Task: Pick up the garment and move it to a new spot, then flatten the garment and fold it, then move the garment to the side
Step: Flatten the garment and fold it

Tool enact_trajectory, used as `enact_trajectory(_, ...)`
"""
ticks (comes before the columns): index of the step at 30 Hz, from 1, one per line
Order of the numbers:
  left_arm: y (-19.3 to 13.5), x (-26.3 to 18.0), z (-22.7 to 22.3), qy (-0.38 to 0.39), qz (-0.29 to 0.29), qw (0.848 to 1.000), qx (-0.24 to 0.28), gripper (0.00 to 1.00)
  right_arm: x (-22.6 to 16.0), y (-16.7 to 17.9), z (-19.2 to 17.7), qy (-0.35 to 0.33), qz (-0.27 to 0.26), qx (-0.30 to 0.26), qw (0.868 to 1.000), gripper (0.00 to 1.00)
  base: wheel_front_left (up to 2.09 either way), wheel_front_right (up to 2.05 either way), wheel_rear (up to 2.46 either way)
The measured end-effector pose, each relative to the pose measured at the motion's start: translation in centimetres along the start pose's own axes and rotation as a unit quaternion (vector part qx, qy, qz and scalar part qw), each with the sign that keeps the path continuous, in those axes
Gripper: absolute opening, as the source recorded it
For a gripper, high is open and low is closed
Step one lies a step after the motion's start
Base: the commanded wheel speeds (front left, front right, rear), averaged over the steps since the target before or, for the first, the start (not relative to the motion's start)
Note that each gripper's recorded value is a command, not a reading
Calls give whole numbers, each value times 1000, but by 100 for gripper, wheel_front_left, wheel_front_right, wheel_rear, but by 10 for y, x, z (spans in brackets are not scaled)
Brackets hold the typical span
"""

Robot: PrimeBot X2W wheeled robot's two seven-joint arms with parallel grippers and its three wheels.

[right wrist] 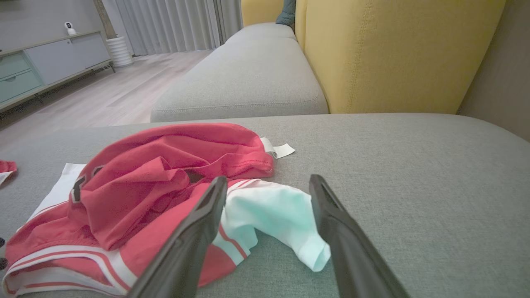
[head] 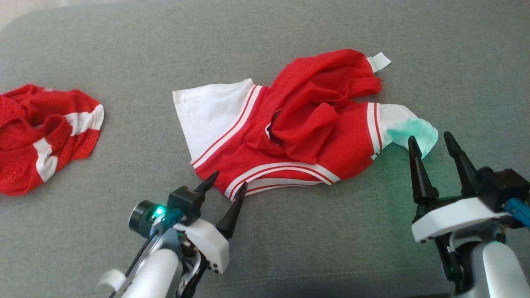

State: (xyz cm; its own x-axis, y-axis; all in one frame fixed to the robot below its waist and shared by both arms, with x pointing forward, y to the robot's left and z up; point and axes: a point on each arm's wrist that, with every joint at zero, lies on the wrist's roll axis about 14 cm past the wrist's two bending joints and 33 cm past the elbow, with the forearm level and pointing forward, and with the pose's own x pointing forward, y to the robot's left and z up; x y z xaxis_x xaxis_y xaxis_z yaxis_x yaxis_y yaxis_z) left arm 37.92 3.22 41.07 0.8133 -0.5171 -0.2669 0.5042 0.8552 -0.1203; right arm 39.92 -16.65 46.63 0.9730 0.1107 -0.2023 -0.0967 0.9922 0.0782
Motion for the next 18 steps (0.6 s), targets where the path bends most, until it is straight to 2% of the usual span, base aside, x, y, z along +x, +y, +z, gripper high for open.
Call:
enact_trajectory(4, 2, 9, -24, 52, -8, 999, 5, 100, 2, -4, 0, 1, -6, 1, 1000, 100, 0, 0, 0)
enact_trajectory(5, 5, 10, -30, 66, -4, 998, 6, 91, 3, -6, 1, -1, -8, 1, 1000, 100, 0, 0, 0)
enact_trajectory(6, 8, 10, -36, 79, 0, 997, 8, 34, 3, -7, 2, -2, -9, 0, 1000, 100, 0, 0, 0)
enact_trajectory(7, 10, 12, -37, 83, 3, 997, 9, 0, 3, -8, 2, -2, -11, 0, 1000, 100, 0, 0, 0)
enact_trajectory(13, 45, 18, -29, 59, 51, 997, 20, 0, 1, -15, 0, 0, -21, 6, 1000, 100, 0, 0, 0)
enact_trajectory(18, 109, 11, -10, 32, 121, 990, 64, 0, 1, -18, -4, 4, -26, 10, 1000, 100, 0, 0, 0)
